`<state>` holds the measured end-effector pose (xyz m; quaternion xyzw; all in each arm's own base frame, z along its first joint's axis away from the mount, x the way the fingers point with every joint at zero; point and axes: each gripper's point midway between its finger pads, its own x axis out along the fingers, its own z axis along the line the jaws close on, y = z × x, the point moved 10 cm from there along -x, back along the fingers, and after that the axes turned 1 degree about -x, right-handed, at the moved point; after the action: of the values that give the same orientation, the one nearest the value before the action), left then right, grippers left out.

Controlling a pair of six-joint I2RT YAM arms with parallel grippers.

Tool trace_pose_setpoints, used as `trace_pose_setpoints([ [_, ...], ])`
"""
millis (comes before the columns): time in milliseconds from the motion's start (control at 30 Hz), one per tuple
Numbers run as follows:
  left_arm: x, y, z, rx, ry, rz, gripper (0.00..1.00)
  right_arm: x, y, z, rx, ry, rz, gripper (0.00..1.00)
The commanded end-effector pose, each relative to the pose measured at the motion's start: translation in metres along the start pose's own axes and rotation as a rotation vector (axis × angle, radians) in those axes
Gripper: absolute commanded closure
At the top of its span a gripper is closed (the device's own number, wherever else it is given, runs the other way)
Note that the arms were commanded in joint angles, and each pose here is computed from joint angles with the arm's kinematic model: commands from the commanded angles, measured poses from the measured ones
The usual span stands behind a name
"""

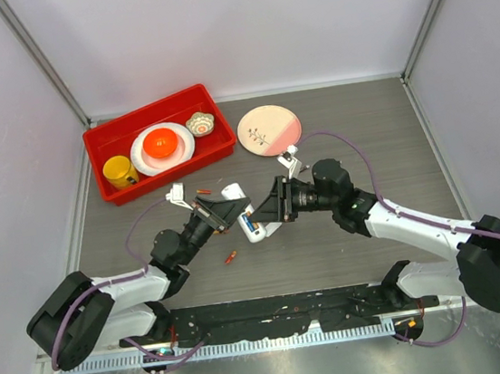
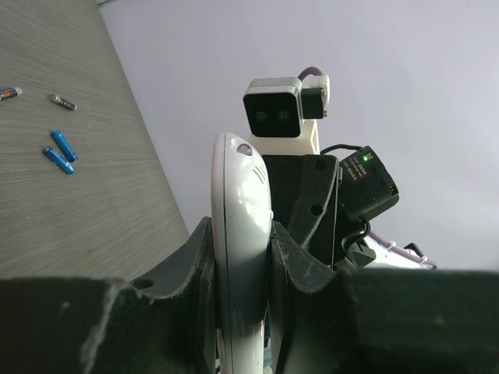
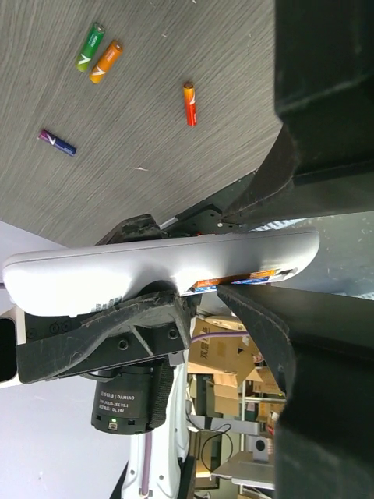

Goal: Load the batteries into the remote control

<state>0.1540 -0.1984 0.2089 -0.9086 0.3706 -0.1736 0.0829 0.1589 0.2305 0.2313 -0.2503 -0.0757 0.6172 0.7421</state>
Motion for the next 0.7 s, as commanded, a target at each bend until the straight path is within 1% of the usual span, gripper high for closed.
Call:
trace_pose_setpoints([
  [0,0.007,-0.013,-0.050,0.018,0.299,-0.057,1.00,0.002,-0.005,0.003,-0.039,0.004,0.003,0.62],
  [100,0.007,-0.014,-0.053,0.018,0.309,-0.057,1.00,0.003,-0.004,0.000,-0.033,0.021,0.003,0.66],
  [167,0.007,-0.013,-0.052,0.020,0.306,-0.056,1.00,0.003,-0.004,0.000,-0.032,0.016,0.003,0.66],
  [267,0.006,-0.013,-0.049,0.021,0.296,-0.057,1.00,0.002,-0.008,0.009,-0.027,-0.038,-0.024,0.50],
  [300,0.005,-0.012,-0.048,0.022,0.292,-0.056,1.00,0.002,-0.007,0.010,0.001,-0.050,-0.029,0.43],
  [400,0.004,-0.012,-0.046,0.022,0.285,-0.053,1.00,0.003,-0.010,0.016,0.013,-0.104,-0.049,0.39],
  [533,0.004,-0.011,-0.045,0.022,0.282,-0.050,1.00,0.005,-0.009,0.016,0.004,-0.109,-0.027,0.39],
  [633,0.005,-0.012,-0.047,0.022,0.290,-0.052,1.00,0.010,-0.003,0.012,-0.008,-0.087,0.023,0.43],
  [667,0.006,-0.012,-0.048,0.021,0.291,-0.051,1.00,0.011,-0.003,0.012,-0.013,-0.082,0.030,0.46],
])
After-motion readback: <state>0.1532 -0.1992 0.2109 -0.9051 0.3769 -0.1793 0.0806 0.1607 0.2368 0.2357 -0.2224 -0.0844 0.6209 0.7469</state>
